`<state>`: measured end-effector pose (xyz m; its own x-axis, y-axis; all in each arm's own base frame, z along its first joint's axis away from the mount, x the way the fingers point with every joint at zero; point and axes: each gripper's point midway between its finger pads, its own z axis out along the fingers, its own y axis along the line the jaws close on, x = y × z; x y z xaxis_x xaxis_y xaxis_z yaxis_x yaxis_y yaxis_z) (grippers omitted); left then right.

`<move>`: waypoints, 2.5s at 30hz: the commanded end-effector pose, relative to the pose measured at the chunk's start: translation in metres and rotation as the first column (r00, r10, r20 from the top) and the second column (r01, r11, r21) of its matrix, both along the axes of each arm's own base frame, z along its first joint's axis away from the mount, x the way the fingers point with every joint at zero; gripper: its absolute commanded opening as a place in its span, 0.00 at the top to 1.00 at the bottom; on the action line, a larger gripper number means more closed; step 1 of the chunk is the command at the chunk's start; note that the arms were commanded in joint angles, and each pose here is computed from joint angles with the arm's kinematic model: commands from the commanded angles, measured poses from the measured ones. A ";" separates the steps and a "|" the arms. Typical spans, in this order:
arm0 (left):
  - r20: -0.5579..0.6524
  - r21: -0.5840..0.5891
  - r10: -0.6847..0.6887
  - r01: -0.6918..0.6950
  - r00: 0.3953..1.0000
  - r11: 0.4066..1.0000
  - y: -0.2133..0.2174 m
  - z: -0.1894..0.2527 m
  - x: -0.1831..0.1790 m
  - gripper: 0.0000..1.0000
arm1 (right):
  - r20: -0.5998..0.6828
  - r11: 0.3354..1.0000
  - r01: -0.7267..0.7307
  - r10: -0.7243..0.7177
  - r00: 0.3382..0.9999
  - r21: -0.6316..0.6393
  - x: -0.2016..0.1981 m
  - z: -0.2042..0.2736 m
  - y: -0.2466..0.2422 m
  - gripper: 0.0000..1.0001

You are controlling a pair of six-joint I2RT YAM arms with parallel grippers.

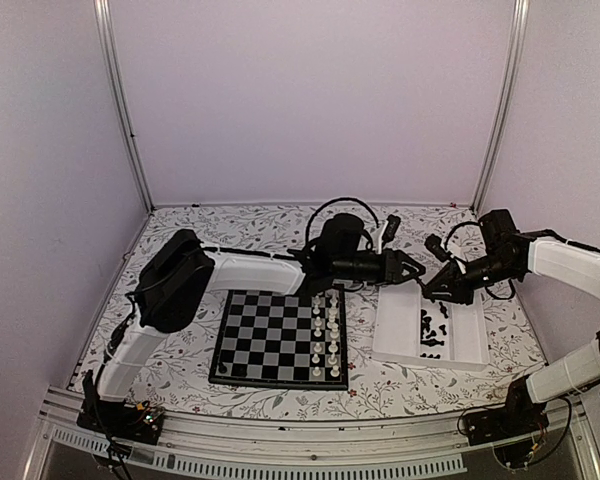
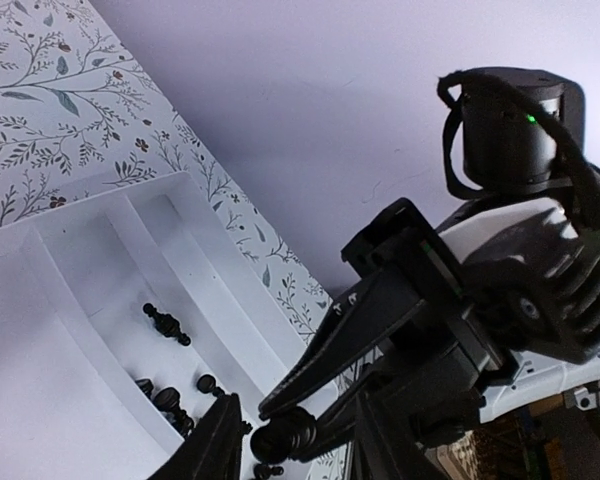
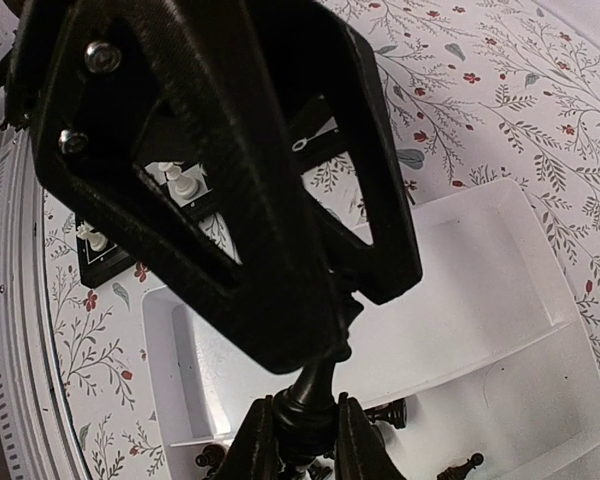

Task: Set up the chess pieces on the board
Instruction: Place the chess piece on the chessboard.

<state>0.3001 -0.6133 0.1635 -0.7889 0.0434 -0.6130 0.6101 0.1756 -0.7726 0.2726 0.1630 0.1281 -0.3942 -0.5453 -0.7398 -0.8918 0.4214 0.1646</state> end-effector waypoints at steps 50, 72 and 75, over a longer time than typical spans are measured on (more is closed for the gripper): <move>0.182 -0.146 0.102 -0.076 0.978 0.986 0.075 0.082 0.039 1.00 | -0.091 0.987 0.055 -0.070 0.993 -0.154 0.008 -0.049 -0.019 0.83; 0.396 0.304 0.116 -0.250 0.911 0.919 0.145 0.055 0.025 1.00 | -0.074 0.964 0.146 -0.166 0.983 -0.222 0.027 -0.055 -0.032 0.81; 0.459 0.447 0.128 -0.353 0.879 0.822 0.193 0.040 0.015 1.00 | -0.062 0.959 0.161 -0.180 0.982 -0.231 0.029 -0.054 -0.034 0.81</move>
<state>0.3296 -0.4806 0.2176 -0.5923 0.0894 -0.8007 0.7360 0.4645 -0.4925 0.2908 0.1341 0.0716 -0.5439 -0.6180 -0.5677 -0.8089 0.5662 0.1585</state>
